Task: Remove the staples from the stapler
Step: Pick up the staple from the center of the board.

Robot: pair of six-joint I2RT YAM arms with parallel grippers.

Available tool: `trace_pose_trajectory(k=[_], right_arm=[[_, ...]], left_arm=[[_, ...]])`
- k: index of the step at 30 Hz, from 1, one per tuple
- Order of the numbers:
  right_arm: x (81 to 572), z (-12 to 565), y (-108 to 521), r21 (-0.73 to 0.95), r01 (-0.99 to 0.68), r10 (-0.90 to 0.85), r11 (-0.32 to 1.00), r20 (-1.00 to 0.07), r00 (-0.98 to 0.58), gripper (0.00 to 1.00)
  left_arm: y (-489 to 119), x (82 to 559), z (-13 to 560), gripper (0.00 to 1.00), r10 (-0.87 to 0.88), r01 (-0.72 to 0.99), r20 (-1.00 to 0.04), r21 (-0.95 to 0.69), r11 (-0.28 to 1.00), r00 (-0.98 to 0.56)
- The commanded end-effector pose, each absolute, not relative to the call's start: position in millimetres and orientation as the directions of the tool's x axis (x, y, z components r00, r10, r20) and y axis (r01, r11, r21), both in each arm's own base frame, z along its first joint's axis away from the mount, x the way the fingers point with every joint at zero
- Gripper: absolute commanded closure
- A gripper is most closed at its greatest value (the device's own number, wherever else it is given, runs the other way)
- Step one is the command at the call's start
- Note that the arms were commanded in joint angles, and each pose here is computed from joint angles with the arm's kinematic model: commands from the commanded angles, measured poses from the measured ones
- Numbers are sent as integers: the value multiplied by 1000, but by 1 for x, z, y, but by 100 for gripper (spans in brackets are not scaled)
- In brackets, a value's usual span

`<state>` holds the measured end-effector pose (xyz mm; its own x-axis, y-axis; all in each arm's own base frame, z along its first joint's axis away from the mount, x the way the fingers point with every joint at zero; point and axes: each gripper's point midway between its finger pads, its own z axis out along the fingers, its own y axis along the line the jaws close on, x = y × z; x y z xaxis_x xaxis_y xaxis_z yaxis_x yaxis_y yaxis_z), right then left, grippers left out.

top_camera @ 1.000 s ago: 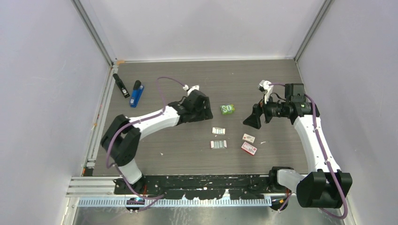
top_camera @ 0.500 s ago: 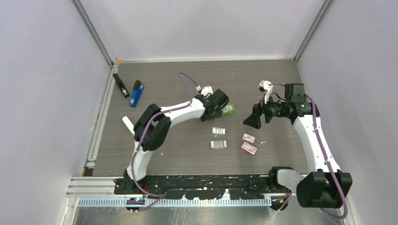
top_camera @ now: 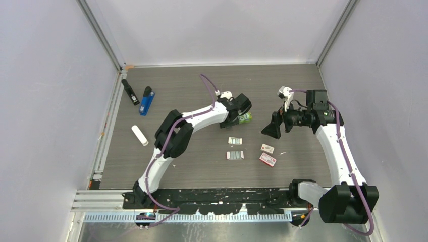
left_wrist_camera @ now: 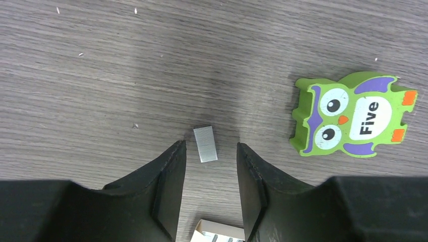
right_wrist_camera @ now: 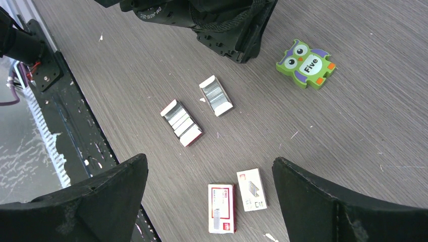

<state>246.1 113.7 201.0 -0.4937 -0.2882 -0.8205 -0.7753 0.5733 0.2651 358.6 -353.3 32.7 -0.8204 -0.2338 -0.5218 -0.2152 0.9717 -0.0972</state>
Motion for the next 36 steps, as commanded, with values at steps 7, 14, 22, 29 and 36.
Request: trace_pose_trajectory(k=[7, 14, 22, 29, 36], right_arm=[[223, 210, 121, 202, -871, -359, 448, -851, -382, 3], [223, 209, 122, 204, -871, -358, 447, -851, -383, 3], [223, 209, 122, 205, -871, -359, 446, -851, -384, 3], [223, 209, 121, 204, -871, -360, 446, -850, -384, 3], [222, 209, 122, 206, -873, -360, 443, -851, -383, 3]], left_arm=[[-344, 371, 36, 62, -258, -258, -550, -79, 963, -794], [-346, 374, 32, 65, -262, -255, -546, -89, 963, -796], [-346, 375, 27, 73, -267, -258, -535, -93, 962, -801], [-348, 373, 30, 81, -264, -244, -532, -108, 964, -805], [-341, 371, 50, 89, -186, -152, -575, -108, 982, -797]])
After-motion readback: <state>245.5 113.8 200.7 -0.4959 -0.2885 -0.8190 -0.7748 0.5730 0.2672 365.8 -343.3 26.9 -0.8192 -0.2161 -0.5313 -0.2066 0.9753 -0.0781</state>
